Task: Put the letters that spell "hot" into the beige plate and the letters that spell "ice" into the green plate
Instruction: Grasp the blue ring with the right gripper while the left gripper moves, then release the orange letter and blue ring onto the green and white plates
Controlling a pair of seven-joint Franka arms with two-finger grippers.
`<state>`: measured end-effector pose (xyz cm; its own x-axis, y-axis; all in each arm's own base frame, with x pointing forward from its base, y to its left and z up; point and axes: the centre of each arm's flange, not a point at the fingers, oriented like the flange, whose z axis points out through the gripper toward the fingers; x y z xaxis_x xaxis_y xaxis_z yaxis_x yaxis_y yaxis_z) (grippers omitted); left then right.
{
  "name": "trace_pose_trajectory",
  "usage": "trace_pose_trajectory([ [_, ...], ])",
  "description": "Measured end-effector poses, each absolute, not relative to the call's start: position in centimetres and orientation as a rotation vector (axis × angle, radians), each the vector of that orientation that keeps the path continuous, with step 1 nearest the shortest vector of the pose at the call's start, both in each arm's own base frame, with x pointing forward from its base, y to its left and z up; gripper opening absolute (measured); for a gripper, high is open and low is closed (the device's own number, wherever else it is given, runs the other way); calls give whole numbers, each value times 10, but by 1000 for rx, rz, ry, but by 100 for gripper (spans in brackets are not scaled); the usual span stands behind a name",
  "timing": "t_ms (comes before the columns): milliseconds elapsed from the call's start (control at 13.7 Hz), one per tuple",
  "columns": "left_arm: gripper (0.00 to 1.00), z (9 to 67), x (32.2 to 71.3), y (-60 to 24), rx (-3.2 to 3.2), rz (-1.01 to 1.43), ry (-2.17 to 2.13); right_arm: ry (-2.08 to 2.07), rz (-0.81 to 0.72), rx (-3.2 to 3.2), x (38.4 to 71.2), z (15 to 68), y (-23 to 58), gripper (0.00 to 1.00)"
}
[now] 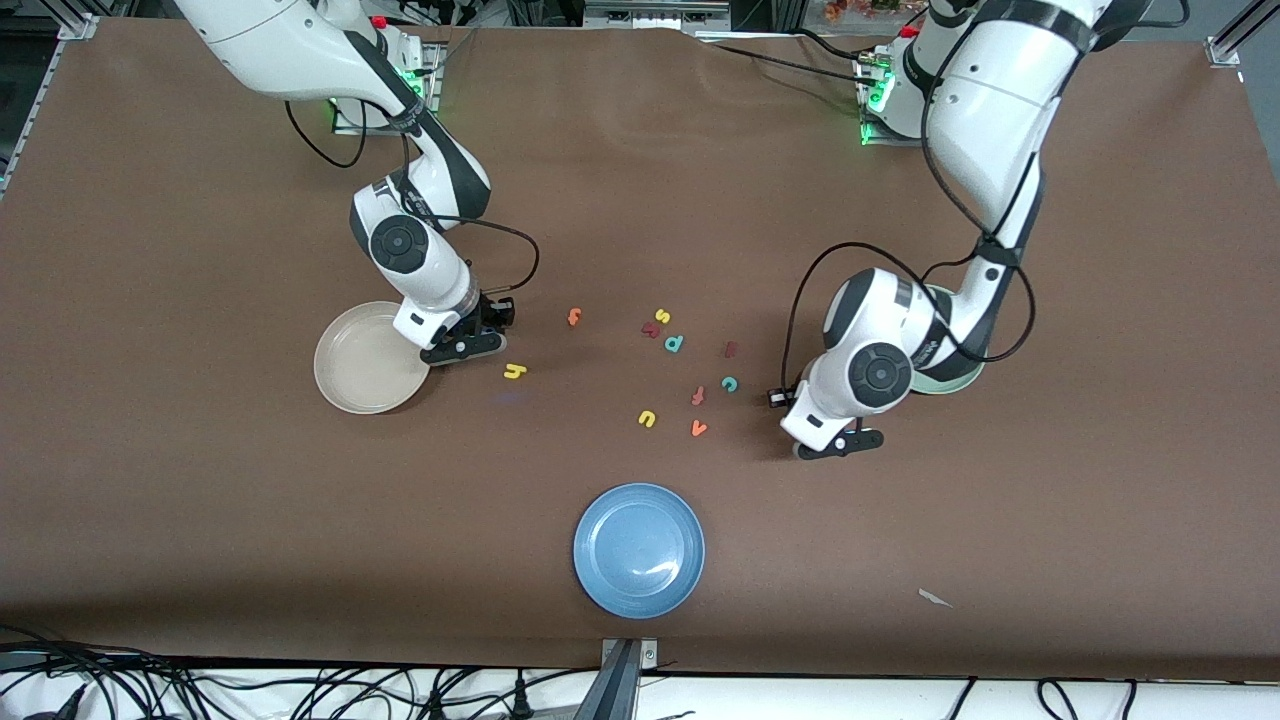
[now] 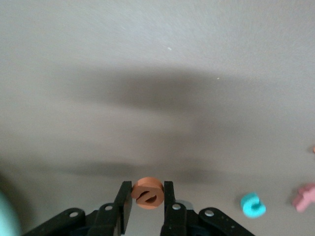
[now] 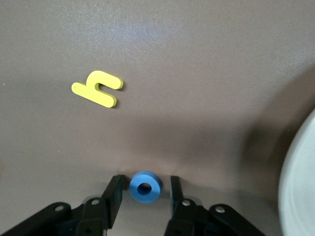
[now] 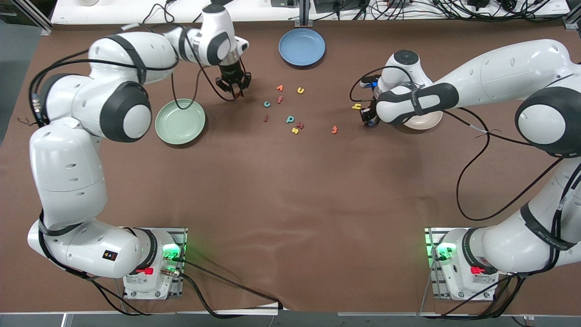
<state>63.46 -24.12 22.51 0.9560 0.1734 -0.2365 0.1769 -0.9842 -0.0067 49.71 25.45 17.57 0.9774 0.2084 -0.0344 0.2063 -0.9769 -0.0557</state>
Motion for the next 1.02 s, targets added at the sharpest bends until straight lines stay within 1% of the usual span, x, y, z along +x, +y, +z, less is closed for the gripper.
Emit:
trace_pose_trajectory([
  [73,30,247,636,-227,3096,-409,245,-324,60,-3072,497,176,255,37],
  [146,30,268,635,-211,3098,-459,208,-324,60,-3072,497,176,255,37],
  [219,30,283,633,-194,3097,-518,170,-325,59,-3072,497,176,255,31],
  [292,30,294,630,-177,3090,-575,140,-327,58,-3072,497,177,255,28],
  [439,30,299,625,-146,3082,-665,110,-329,57,-3072,497,177,256,28],
  [658,30,278,616,-114,3092,-757,82,-332,38,-3074,500,187,257,28],
  [877,30,258,607,-86,3064,-809,51,-342,35,-3108,510,228,243,28],
  [1023,30,239,597,-79,3064,-812,43,-377,18,-3117,524,249,212,28],
])
